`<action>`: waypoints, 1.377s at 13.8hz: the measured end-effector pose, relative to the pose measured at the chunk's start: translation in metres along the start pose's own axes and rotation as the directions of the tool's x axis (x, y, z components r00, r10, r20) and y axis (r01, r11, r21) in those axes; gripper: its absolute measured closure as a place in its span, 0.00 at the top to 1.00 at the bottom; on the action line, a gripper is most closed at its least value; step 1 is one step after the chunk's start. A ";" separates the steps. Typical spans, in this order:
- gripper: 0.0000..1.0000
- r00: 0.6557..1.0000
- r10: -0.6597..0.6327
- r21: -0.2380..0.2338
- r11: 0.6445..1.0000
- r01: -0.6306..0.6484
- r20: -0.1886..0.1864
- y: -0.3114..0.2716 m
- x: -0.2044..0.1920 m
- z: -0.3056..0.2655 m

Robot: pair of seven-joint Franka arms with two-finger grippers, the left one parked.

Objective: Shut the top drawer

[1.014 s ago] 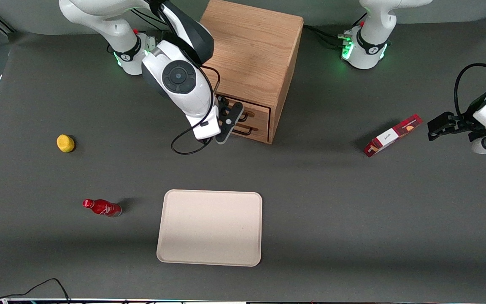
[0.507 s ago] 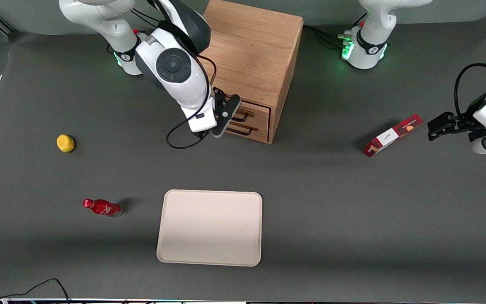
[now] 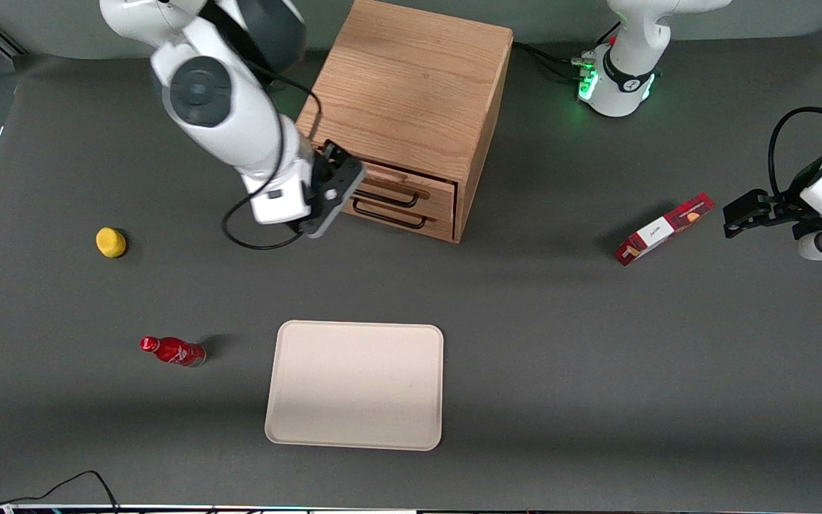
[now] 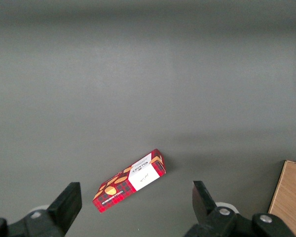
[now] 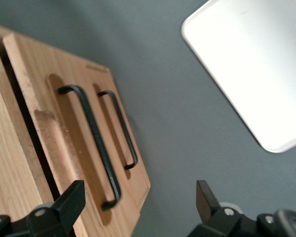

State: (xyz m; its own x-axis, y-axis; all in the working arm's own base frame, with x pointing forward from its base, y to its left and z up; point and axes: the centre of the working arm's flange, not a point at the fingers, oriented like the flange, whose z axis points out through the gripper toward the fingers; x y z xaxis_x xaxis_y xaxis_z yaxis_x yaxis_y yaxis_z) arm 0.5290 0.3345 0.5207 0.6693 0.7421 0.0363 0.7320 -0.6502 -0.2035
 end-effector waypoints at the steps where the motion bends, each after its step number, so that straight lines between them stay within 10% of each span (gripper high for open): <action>1: 1.00 0.999 0.038 -0.007 0.999 -0.038 -0.024 0.016 -0.008 -0.016; 7: 1.00 0.902 0.406 -0.106 0.900 -0.423 -0.149 0.097 -0.113 -0.120; 10: 1.00 0.724 0.662 -0.085 0.724 -0.685 -0.196 0.135 -0.164 -0.144; 13: 1.00 0.619 0.763 -0.065 0.619 -0.782 -0.186 0.189 -0.214 -0.149; 19: 1.00 0.603 0.781 -0.124 0.590 -0.797 -0.163 0.197 -0.225 -0.140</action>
State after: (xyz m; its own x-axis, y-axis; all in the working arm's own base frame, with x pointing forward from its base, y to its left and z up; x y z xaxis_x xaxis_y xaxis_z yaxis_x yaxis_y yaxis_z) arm 0.5411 0.0167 0.6096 0.9960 -0.0862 0.0222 -0.0856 -0.9959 -0.0277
